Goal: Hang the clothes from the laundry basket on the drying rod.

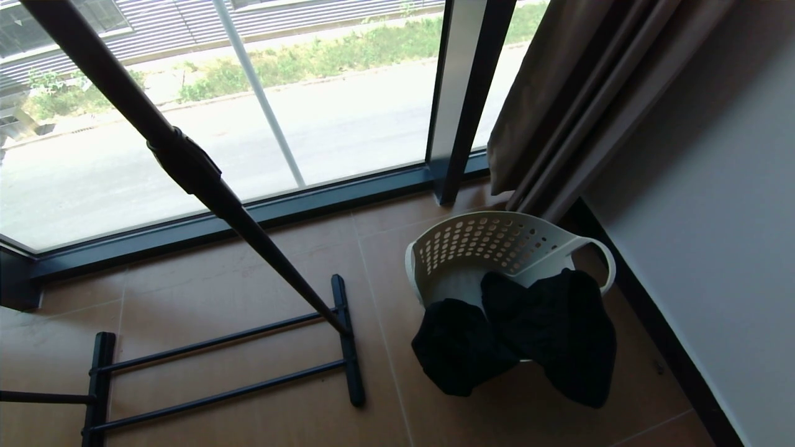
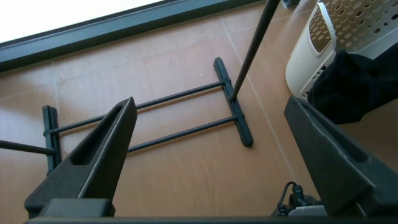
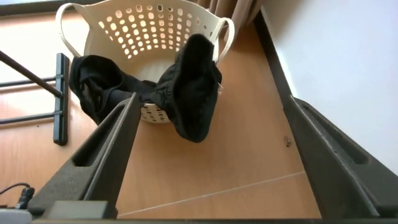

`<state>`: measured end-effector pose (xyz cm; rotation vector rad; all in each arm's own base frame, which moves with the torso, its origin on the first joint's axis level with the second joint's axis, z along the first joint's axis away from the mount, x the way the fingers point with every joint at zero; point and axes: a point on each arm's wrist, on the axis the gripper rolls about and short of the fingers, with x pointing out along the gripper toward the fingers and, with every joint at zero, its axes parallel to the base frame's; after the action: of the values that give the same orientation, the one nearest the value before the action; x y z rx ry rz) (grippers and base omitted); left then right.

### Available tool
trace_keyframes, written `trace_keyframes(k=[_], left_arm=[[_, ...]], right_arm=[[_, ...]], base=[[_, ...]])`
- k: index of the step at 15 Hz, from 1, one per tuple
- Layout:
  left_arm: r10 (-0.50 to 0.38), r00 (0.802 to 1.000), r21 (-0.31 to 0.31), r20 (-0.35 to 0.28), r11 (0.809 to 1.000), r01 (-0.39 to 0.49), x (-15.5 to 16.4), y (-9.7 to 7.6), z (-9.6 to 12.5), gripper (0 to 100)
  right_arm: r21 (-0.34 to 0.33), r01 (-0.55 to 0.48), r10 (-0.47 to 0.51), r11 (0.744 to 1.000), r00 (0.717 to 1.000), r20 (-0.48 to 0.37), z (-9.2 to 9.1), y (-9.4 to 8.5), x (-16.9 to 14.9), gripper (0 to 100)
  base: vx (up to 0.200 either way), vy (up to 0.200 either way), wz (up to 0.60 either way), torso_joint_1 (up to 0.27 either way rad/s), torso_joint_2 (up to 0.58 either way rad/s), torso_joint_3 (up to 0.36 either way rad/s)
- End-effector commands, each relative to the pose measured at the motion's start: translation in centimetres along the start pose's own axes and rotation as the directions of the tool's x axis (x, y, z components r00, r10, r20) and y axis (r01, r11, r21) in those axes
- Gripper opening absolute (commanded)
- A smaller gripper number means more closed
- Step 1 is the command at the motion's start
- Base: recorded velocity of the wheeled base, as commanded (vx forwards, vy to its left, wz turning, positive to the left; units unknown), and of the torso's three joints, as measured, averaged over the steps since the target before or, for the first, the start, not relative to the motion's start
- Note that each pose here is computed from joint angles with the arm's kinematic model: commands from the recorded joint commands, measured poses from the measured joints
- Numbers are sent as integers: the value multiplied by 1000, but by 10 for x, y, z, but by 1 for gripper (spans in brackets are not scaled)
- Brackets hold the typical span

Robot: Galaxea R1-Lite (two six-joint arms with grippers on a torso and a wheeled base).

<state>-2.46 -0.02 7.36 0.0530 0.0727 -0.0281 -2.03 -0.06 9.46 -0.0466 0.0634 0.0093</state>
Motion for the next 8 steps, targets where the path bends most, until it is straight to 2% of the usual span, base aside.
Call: trace_keyframes(k=[1, 2, 3, 6, 7, 8], left_arm=[[0, 1000, -1, 3, 1000, 0, 0, 0, 0, 100], [0, 1000, -1, 3, 1000, 0, 0, 0, 0, 100], [0, 1000, -1, 3, 1000, 0, 0, 0, 0, 100], [0, 1000, -1, 3, 1000, 0, 0, 0, 0, 100], [0, 1000, -1, 3, 1000, 0, 0, 0, 0, 100], [0, 1000, -1, 3, 1000, 0, 0, 0, 0, 100]], right_arm=[[-7, -133, 127, 991, 962, -243, 31, 1, 34, 100], [4, -158, 149, 987, 919, -366, 32, 4, 54, 100], [9, -159, 148, 987, 895, -420, 35, 7, 71, 100], [-7, -147, 128, 989, 883, -452, 45, 15, 136, 100], [-36, -136, 104, 990, 880, -463, 49, 14, 158, 100], [-97, -145, 82, 985, 875, -477, 53, 12, 176, 100]], base=[[0, 0, 0, 0, 0, 0], [0, 0, 0, 0, 0, 0], [0, 0, 0, 0, 0, 0], [0, 0, 0, 0, 0, 0], [0, 0, 0, 0, 0, 0], [0, 0, 0, 0, 0, 0]])
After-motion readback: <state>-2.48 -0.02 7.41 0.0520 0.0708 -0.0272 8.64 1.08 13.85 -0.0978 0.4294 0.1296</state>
